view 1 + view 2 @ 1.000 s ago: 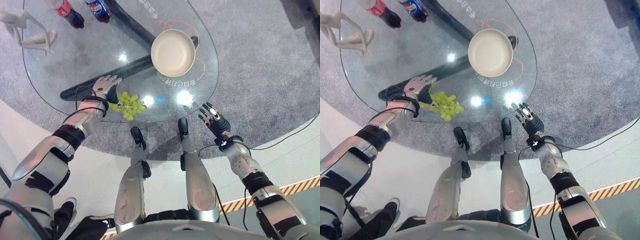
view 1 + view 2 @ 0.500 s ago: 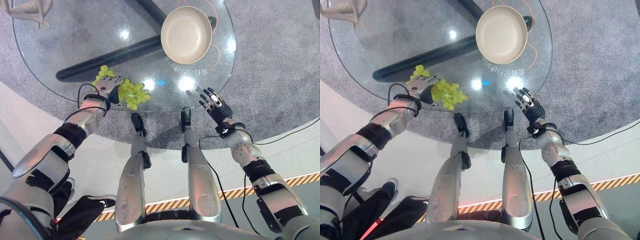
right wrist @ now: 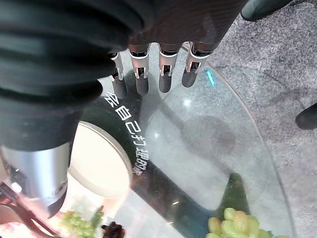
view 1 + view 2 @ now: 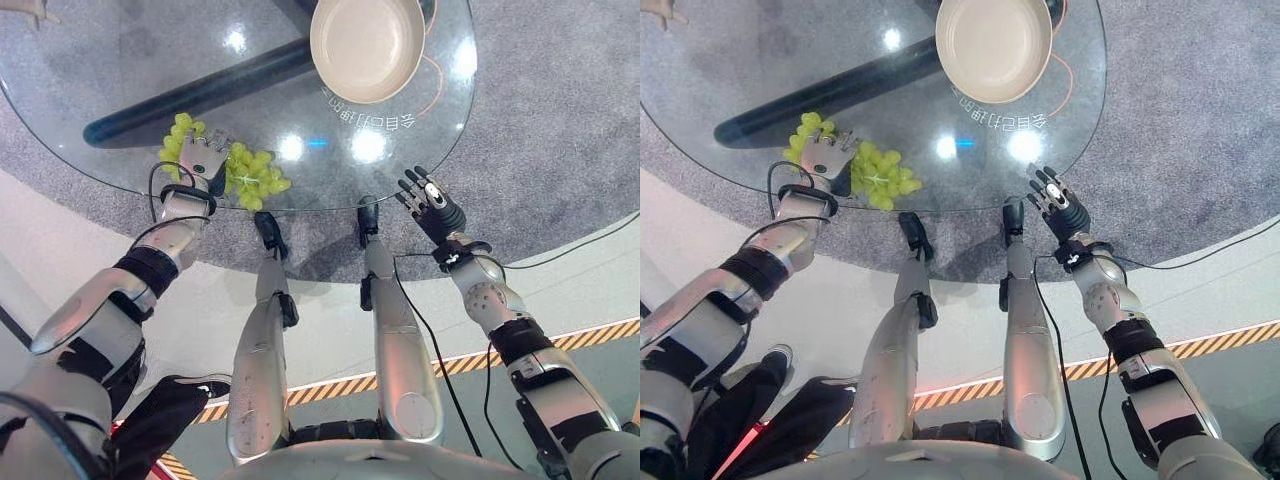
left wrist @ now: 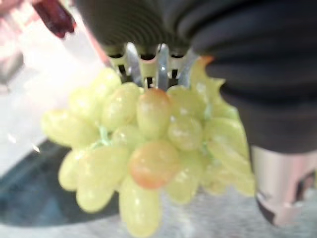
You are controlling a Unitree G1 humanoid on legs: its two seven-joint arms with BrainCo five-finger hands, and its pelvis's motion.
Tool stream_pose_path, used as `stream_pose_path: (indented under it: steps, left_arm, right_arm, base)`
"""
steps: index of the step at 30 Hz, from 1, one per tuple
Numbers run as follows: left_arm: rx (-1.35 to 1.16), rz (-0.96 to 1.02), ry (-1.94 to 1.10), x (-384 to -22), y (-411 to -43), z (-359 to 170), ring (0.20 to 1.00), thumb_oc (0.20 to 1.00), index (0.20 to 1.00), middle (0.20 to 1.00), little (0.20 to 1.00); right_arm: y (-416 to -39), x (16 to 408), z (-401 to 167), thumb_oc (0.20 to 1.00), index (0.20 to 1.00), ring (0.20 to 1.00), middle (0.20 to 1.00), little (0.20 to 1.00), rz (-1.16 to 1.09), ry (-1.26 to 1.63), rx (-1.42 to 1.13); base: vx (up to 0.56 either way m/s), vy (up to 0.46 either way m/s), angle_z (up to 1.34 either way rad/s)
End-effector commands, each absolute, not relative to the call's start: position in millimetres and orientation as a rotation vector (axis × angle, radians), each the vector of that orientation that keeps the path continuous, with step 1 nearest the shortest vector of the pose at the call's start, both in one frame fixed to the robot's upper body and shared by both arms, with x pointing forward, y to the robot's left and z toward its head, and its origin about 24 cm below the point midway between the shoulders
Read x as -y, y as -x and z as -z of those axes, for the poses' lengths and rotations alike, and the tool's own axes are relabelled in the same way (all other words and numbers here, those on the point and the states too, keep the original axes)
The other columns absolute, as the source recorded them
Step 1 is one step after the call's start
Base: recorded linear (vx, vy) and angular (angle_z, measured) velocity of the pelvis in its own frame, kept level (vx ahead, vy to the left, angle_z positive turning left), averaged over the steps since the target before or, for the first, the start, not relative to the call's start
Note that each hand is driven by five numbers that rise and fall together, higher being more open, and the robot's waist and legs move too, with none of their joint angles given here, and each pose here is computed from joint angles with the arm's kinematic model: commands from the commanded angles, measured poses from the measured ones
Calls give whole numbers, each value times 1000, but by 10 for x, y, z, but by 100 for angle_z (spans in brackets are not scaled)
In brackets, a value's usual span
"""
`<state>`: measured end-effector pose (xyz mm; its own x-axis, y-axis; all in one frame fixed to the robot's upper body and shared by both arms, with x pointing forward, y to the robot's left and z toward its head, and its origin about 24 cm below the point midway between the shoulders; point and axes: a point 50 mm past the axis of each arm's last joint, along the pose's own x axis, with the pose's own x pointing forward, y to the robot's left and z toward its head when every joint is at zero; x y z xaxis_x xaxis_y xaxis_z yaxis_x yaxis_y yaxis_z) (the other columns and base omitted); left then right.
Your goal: Pick up fruits into the plate
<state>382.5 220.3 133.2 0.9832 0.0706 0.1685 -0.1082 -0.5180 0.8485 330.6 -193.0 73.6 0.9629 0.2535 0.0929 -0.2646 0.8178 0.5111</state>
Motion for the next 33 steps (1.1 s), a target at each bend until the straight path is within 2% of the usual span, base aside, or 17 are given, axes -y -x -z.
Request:
stream_pose_path:
  steps: [1,2,3,5,26,33]
  left_arm:
    - [-203,-407,-2259,-2725,-3696,-1219,1000,1000,1000,1000,1000]
    - [-207,-433,-2263,-2746,-3697,-1223,1000,1000,1000,1000,1000]
    - [-216,-467,-2272,-2767,-3693,-1234,664,664,664,664,664]
    - [-213,-502,-2258,-2793,-3697,-1250,200,200,200,200,200]
    - [-202,-550,-2130,-2927,-3719,-1288,200,200,200,200,200]
    - [-142,-580,-1844,-2921,-3727,-1278,200,200,200,200,200]
  right_arm:
    - [-3272,1791,-822,1000,1000,1000,1000,1000,-352,-614,89]
    - [-3279,1768,-823,1000,1000,1000,1000,1000,-359,-625,91]
    - [-3287,1742,-826,1000,1000,1000,1000,1000,-366,-637,91]
    - [-3297,1695,-829,1000,1000,1000,1000,1000,-377,-651,93]
    - [-3334,1526,-742,1000,1000,1000,1000,1000,-417,-665,72]
    - [-3327,1497,-724,1000,1000,1000,1000,1000,-413,-662,64]
  base:
    - [-26,-58,-6]
    - [-23,-62,-5]
    - [-4,-48,-4]
    - [5,-42,-6]
    - [0,-4,0]
    - [0,0,0]
